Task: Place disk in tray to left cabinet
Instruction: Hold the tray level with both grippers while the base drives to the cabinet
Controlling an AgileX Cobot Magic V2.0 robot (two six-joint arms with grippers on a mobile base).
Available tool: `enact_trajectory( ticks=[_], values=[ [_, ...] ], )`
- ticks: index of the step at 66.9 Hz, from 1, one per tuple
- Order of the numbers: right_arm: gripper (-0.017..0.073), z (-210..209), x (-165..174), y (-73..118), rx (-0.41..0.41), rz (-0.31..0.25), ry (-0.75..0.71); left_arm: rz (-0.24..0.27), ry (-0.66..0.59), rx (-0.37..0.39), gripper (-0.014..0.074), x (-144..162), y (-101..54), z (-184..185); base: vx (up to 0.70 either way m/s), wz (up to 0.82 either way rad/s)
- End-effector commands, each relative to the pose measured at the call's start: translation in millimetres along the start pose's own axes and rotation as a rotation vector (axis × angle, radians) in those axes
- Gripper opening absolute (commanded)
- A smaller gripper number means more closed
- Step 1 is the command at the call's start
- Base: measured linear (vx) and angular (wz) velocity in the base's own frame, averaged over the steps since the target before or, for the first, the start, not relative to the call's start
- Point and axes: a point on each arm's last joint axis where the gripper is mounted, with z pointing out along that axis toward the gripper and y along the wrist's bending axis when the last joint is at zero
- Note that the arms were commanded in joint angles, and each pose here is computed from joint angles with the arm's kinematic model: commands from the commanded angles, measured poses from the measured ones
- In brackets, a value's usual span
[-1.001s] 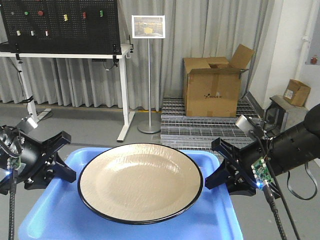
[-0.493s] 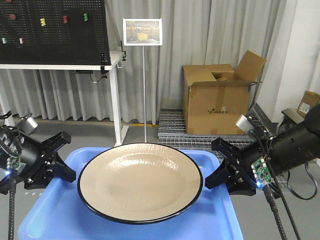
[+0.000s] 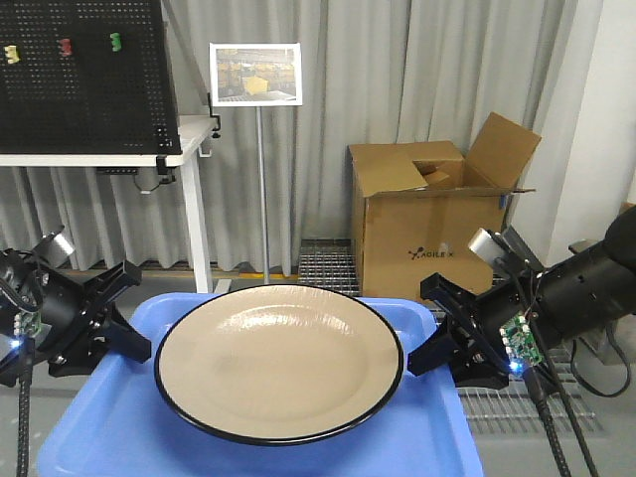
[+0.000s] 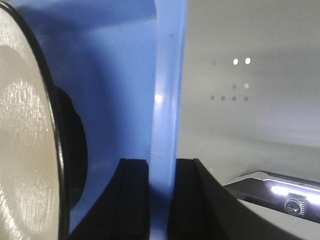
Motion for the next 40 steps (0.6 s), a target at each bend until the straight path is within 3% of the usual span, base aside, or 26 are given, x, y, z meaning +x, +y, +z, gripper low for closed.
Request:
enact_trajectory(
  ticks=[1, 40],
  values=[
    [-0.0004, -22.5, 9.6, 55.2, -0.305, 0.028, -0.016, -0.029, 0.028, 0.288, 0.0000, 16.0, -51.0, -19.3, 0.55, -0.06],
    [-0.0004, -22.5, 9.6, 55.2, -0.305, 0.028, -0.016, -0.029, 0.028, 0.288, 0.0000, 16.0, -51.0, -19.3, 0.49, -0.06]
  ],
)
